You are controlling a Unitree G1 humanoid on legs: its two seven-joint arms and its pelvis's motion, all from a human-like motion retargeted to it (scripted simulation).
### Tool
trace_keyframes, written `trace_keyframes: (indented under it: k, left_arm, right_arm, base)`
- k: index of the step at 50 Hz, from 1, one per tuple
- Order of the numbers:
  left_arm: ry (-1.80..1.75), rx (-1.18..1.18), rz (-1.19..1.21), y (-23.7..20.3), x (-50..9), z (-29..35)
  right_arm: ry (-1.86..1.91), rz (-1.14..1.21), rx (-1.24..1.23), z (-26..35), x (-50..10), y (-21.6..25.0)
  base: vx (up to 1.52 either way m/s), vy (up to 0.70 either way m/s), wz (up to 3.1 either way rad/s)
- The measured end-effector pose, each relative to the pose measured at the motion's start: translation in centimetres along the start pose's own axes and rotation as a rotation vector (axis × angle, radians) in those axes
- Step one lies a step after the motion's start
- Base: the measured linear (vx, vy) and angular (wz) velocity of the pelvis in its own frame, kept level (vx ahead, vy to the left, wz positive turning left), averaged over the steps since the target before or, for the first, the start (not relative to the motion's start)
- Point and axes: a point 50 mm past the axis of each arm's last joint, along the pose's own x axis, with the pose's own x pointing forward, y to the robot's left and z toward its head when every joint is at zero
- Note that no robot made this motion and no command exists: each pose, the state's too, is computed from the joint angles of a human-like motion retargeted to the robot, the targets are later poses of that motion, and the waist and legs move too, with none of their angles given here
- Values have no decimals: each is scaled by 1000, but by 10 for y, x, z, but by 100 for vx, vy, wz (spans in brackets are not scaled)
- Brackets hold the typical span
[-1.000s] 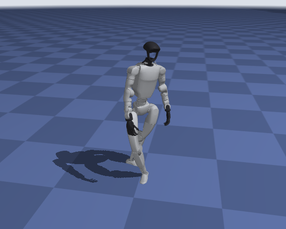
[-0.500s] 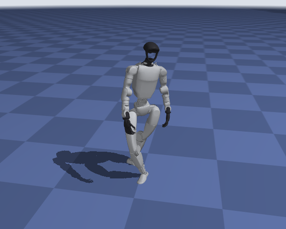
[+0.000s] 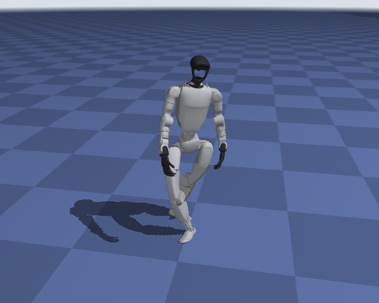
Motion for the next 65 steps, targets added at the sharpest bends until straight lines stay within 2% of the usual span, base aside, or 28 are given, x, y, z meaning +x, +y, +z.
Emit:
trace_keyframes:
  k: [16,35,52,65]
  left_arm:
    - [-44,-10,-13,6,2,16]
    - [-104,-36,35,24,2,40]
    - [-73,-98,-117,-13,12,38]
    - [-119,-212,-69,-4,10,39]
  right_arm:
    - [12,51,-7,-4,-2,1]
    - [122,4,-19,-37,-15,-18]
    - [132,3,-125,-34,-18,-27]
    - [255,8,-145,-64,-29,-27]
  base:
    - [-4,0,-22]
    - [-4,-1,-21]
    - [10,-5,-37]
    - [17,-7,-75]
